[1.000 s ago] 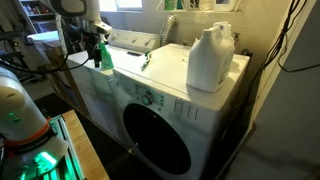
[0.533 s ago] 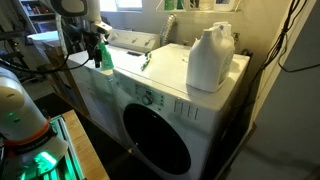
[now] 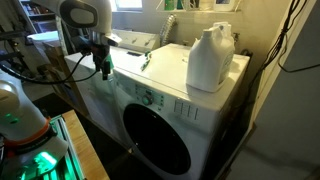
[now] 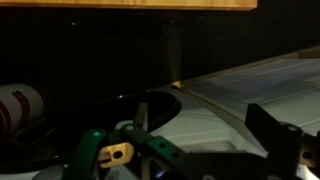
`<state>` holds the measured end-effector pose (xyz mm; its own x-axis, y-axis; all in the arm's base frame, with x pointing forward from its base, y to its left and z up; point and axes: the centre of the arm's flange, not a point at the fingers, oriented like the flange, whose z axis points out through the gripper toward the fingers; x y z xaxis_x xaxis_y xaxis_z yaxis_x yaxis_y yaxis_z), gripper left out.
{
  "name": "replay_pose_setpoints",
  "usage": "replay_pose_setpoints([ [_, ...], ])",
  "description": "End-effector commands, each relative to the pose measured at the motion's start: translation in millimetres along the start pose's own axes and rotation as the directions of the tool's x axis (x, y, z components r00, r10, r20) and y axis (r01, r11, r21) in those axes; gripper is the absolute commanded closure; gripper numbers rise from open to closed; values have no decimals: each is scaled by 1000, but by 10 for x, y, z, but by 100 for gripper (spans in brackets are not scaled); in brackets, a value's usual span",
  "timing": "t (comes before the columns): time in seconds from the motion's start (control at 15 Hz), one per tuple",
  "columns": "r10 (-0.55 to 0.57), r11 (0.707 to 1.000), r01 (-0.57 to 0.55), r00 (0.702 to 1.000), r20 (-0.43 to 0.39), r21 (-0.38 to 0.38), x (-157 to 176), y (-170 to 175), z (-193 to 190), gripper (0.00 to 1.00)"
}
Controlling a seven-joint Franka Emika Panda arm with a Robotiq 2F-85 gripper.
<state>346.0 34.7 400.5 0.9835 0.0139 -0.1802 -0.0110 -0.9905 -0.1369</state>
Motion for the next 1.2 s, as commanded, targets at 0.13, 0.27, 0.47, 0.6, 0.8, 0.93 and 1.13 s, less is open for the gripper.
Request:
replay_pose_setpoints([
  [0.13, -11, 1000, 12, 998, -58, 15, 129, 589, 399, 0],
  [0.27, -1, 1000, 2, 998, -58, 15, 103, 485, 268, 0],
  [0.47, -1, 1000, 2, 998, -56, 14, 133, 508, 309, 0],
  [0.6, -6, 1000, 6, 998, -62, 12, 137, 490, 283, 0],
  [0.8, 11, 1000, -10, 998, -60, 8, 308, 526, 435, 0],
  [0.93, 34, 999, -33, 998, -55, 14, 433, 604, 627, 0],
  [1.13, 62, 998, -60, 996, -68, 34, 627, 720, 875, 15],
])
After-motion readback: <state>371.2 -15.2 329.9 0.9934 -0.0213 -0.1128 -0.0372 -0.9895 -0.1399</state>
